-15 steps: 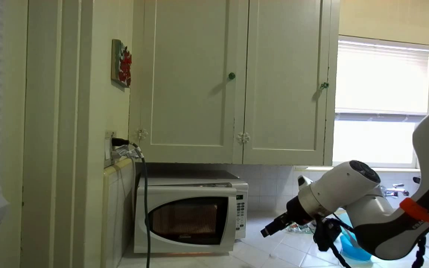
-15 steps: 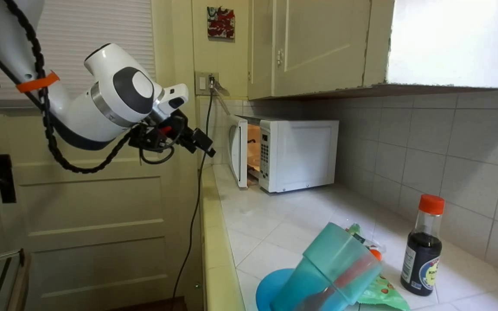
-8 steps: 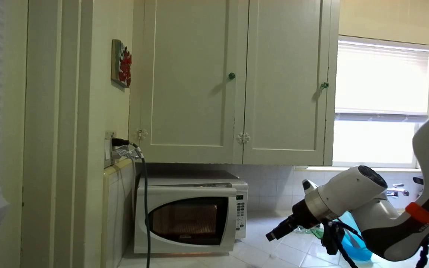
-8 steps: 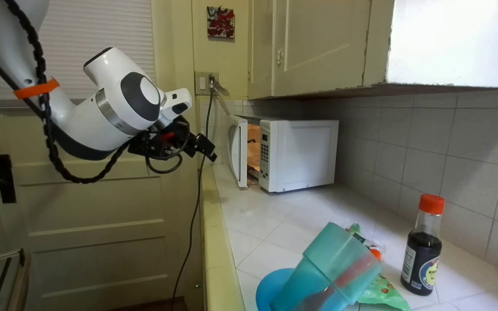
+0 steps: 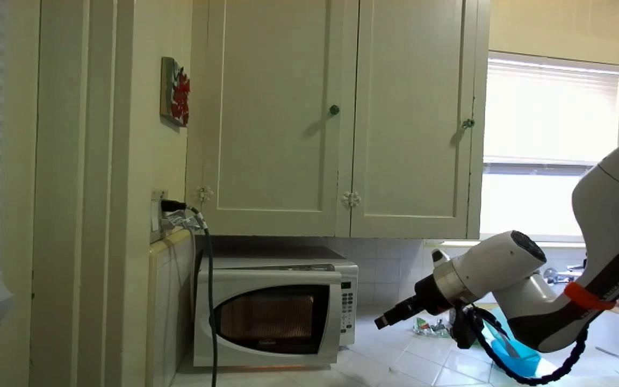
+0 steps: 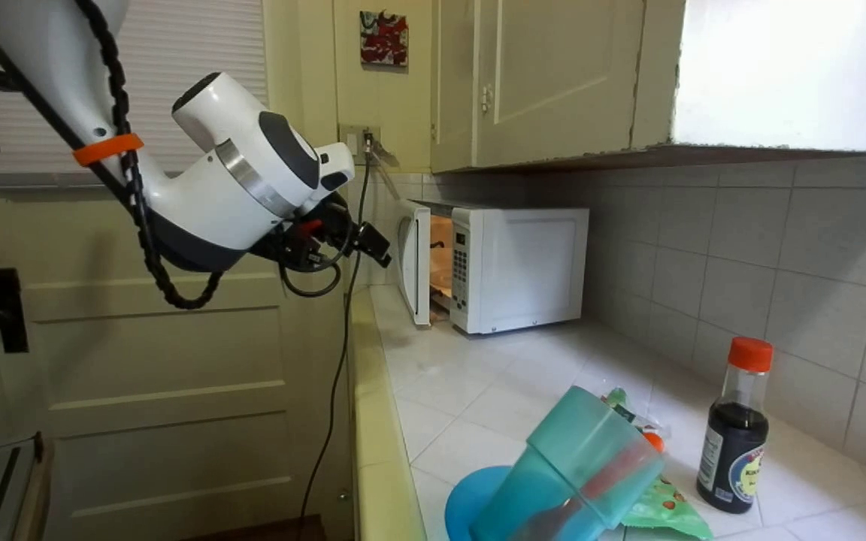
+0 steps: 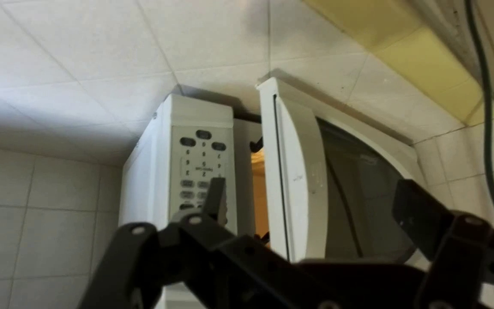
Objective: Open the microwave
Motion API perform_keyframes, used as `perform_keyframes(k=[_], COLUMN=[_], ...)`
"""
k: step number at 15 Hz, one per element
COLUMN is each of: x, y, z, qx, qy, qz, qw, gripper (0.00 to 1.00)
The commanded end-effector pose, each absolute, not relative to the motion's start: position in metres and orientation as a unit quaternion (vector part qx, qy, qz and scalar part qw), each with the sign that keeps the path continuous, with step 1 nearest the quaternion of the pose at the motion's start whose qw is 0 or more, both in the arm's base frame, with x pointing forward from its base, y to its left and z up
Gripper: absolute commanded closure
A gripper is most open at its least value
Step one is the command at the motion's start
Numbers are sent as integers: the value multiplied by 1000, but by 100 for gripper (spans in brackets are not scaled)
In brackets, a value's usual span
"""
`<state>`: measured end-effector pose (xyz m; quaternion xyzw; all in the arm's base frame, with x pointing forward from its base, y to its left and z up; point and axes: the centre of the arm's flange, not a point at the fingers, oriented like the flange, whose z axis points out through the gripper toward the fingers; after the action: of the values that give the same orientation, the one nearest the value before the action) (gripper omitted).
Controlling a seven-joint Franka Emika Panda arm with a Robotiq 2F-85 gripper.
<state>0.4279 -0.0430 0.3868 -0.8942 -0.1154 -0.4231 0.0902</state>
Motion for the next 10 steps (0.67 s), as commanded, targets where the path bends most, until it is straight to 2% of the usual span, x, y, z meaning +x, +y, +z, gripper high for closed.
perform_keyframes(k=[1,3,4,8,10], x=[455,443,416,421,431], y=[-74,-76,-52,-52,-46], z=[440,430,366,368,379], qx=[-917,-924,-914,-915,-924], qy=[-131,-135,-129,-133,-108], qz=[-352,-340,-363,-360,-331], qw=[133,113,129,125,156], gripper=[0,0,0,0,0])
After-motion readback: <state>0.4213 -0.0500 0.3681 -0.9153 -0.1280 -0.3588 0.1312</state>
